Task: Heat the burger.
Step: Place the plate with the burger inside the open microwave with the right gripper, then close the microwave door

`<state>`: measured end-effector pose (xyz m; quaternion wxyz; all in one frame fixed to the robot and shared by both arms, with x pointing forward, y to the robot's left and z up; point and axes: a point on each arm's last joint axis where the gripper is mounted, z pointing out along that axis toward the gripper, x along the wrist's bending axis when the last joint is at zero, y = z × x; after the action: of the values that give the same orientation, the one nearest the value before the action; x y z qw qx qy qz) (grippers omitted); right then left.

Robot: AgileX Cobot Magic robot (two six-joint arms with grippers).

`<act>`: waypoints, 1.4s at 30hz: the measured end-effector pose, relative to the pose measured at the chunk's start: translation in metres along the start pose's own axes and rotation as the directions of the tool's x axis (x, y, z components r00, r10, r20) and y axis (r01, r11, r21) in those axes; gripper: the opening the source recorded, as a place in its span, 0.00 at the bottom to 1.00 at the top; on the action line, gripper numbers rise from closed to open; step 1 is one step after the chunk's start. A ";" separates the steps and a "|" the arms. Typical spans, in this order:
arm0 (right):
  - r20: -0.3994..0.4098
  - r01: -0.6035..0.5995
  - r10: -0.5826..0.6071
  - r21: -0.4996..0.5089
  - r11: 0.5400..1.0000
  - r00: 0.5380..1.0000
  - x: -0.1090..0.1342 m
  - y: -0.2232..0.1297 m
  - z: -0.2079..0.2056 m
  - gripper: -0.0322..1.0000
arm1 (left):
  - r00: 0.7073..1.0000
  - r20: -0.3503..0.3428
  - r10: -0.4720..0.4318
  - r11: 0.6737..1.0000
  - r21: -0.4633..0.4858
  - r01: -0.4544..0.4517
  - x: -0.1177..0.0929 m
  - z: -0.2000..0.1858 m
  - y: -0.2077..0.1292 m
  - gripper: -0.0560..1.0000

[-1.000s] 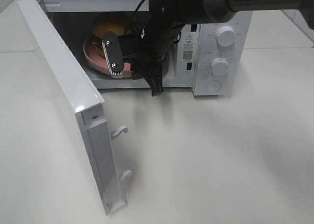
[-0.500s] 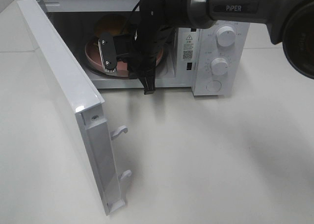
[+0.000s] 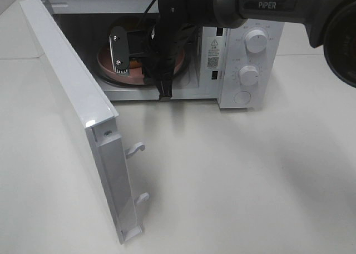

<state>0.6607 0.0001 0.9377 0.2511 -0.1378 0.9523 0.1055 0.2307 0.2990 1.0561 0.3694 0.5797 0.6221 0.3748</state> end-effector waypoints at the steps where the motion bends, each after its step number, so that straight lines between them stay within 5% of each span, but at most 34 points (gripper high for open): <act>1: 0.000 0.000 0.000 0.000 1.000 1.000 0.000 0.000 0.000 0.30 | 1.000 0.000 0.000 1.000 0.000 0.000 0.000 0.000 0.000 0.99; 8: 0.018 -0.005 0.005 -0.007 1.000 1.000 0.006 -0.003 -0.014 0.42 | 1.000 0.000 0.000 1.000 0.000 0.000 0.000 0.000 0.000 0.99; 36: 0.017 0.002 -0.002 -0.014 1.000 1.000 0.091 -0.033 -0.079 0.43 | 1.000 0.000 0.000 1.000 0.000 0.000 0.000 0.000 0.000 0.99; 40: 0.015 -0.042 0.043 -0.017 0.999 0.999 0.099 -0.036 -0.088 0.43 | 1.000 0.000 0.000 1.000 0.000 0.000 0.000 0.000 0.000 0.99; 42: 0.003 -0.203 0.203 -0.034 0.979 0.979 0.111 -0.039 -0.100 0.51 | 1.000 0.000 0.000 1.000 0.000 0.000 0.000 0.000 0.000 0.99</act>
<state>0.5355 -0.0867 0.9610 0.2398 -0.0437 0.9586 0.1472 0.2307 0.2990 1.0561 0.3694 0.5797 0.6221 0.3748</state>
